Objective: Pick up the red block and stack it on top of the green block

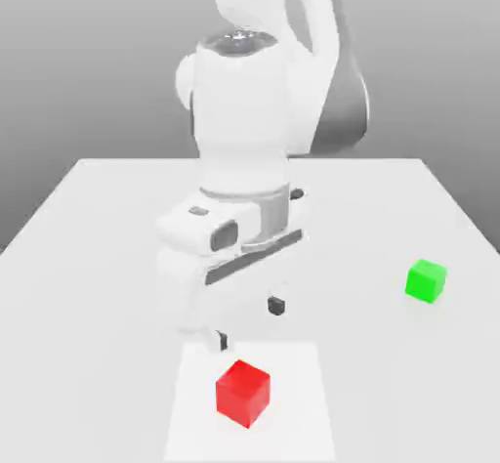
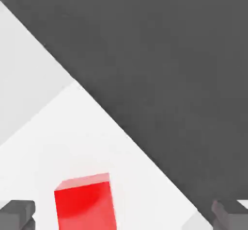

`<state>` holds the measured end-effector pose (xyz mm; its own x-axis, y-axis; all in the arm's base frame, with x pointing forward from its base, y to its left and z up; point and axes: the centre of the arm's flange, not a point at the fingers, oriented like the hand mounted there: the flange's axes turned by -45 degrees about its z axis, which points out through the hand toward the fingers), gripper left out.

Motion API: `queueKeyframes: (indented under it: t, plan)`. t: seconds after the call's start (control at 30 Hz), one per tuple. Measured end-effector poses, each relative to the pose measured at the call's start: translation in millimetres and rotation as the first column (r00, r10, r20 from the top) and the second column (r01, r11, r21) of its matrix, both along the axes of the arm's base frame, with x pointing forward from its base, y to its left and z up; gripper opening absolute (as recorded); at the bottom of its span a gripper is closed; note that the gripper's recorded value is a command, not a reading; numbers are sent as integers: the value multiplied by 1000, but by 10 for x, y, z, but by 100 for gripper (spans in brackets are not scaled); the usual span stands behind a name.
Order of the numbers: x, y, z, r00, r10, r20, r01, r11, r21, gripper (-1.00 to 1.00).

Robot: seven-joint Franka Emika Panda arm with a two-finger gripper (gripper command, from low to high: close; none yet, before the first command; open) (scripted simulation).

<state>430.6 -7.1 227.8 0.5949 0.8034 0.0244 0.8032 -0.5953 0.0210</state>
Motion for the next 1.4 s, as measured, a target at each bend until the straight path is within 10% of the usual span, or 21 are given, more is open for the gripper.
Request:
queueKeyframes:
  t: [0.2, 0.23, 0.73, 1.23, 1.4]
  plan:
    - [-66, -14, -731, 999, 39, -30, -39, 999, -8, 0]
    - [-73, -14, -804, 999, 39, -31, -39, 999, -8, -100]
    - [-198, 639, -141, 994, 106, -34, -105, 994, 11, -100]
    - [-2608, 3134, 162, 931, 362, -35, -363, 932, -2, -100]
    - [-2723, 3187, -202, 928, 371, -28, -372, 928, -12, -100]
